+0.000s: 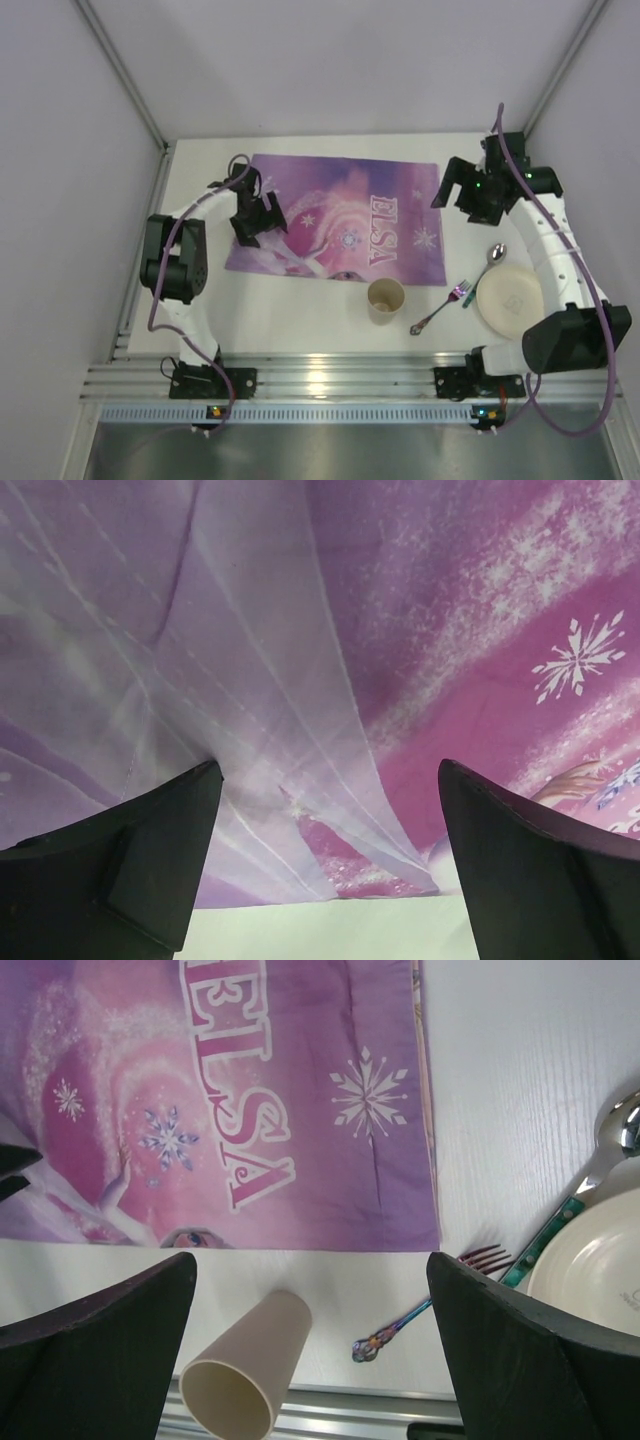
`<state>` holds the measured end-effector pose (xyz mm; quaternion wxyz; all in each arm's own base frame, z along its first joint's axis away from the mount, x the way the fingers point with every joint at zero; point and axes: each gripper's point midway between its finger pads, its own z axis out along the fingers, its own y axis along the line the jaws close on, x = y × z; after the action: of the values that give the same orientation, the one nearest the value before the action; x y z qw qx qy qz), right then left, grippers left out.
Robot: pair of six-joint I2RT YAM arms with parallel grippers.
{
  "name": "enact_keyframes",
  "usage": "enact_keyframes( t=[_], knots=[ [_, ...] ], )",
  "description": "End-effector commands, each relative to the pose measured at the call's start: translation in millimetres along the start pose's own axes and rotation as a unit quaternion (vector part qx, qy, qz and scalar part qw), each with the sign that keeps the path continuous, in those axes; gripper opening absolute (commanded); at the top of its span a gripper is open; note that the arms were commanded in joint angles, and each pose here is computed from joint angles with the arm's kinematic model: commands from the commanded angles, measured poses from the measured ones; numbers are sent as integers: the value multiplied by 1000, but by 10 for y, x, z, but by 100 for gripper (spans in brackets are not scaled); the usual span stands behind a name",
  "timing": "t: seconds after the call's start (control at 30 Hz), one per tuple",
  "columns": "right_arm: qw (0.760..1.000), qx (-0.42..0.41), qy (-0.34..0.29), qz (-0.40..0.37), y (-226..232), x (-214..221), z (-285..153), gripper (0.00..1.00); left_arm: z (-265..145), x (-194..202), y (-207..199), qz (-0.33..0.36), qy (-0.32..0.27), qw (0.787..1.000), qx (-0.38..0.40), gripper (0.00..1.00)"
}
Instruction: Set the dinner table for one person
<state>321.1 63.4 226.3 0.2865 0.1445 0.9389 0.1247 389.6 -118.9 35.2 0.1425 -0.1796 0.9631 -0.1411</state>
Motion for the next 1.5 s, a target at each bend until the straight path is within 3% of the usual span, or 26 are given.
enact_keyframes(
  t=[0.0,0.2,0.33,0.57,0.87,1.2,1.37,1.47],
  knots=[
    [1000,-14,-20,-5,28,-77,-23,100,-74,142,123,-18,-2,1000,-9,96],
    [999,-46,4,7,181,-144,261,100,-143,721,321,-71,20,997,8,96],
    [998,-57,10,0,294,-239,348,100,-189,888,377,-77,24,997,16,96],
    [997,-68,21,-41,552,-118,320,99,-129,582,187,-54,11,998,33,97],
    [996,-40,40,-64,322,512,138,98,-96,134,-125,-27,3,998,53,97],
    [992,-52,69,-96,411,976,115,96,-452,484,-82,-67,43,996,51,98],
    [988,-70,73,-117,534,1085,50,96,-840,467,-185,-71,20,995,72,99],
    [986,-65,81,-129,510,1186,100,89,-985,306,-256,-58,-5,996,73,99]
  ],
)
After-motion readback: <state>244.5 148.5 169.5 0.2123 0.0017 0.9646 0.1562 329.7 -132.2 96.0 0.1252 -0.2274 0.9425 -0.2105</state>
